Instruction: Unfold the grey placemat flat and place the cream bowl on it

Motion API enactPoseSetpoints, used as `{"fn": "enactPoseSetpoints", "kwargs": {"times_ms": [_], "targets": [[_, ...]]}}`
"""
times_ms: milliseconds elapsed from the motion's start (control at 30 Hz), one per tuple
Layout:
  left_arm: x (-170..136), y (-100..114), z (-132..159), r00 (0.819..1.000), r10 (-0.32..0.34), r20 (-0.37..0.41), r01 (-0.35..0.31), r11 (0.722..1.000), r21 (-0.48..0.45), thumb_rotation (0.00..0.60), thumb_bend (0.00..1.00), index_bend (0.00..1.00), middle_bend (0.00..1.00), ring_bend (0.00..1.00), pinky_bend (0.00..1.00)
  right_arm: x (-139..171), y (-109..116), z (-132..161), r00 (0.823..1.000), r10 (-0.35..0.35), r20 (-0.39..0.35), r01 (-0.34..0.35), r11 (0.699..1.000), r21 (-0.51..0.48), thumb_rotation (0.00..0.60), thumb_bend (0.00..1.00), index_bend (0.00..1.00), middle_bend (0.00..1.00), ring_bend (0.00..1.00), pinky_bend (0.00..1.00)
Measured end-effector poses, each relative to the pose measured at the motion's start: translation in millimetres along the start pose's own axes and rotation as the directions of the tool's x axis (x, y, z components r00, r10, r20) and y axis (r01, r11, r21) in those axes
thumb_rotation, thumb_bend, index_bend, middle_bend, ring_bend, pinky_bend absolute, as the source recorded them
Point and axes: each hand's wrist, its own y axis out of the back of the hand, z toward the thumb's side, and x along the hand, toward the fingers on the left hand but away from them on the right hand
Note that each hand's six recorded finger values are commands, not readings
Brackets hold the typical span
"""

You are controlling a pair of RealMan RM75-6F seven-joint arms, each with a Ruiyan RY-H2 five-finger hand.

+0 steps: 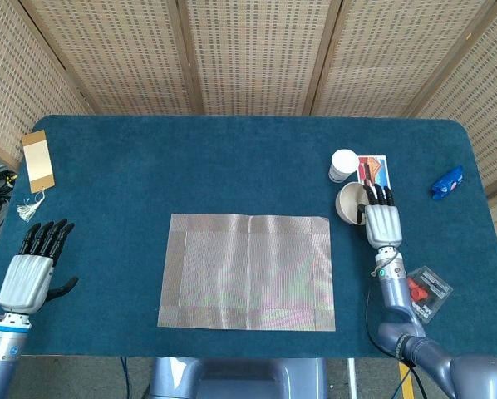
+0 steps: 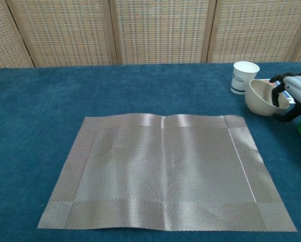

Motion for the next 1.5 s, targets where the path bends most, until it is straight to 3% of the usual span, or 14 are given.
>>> {"fn": "enactPoseSetpoints", "kwargs": {"times_ms": [300,933,1233,1500], "targets": [[0,1,1,1.0,0.0,0.003,0.0,1.0,-0.004,0.6,0.2,0.0,0.0,0.0,0.0,2,-3,3,1.0,0.005,-0.005,-0.005,1.0,0.0,0.6,0.52,0.69,0.2,0.0,0.05],[0,0,2,1.0,-0.002,0.006,0.002,1.0,-0.006,0.6,0.2,0.0,0.0,0.0,0.0,16,10,12,0.997,-0.057,-0.057,0.058,0.998,0.01,0.6,0.52,0.7,0.2,0.0,0.07],[-2,3,3,1.0,0.005,0.013,-0.005,1.0,-0.015,0.6,0.2,0.0,0.0,0.0,0.0,43,7,49,0.987,-0.047,-0.151,0.054,0.998,0.042,0.6,0.52,0.71,0.2,0.0,0.09],[-2,3,1,1.0,-0.002,0.007,0.003,1.0,-0.03,0.6,0.2,0.0,0.0,0.0,0.0,73,1,98,0.968,-0.025,-0.25,0.047,0.995,0.083,0.6,0.52,0.71,0.2,0.0,0.09]]}}
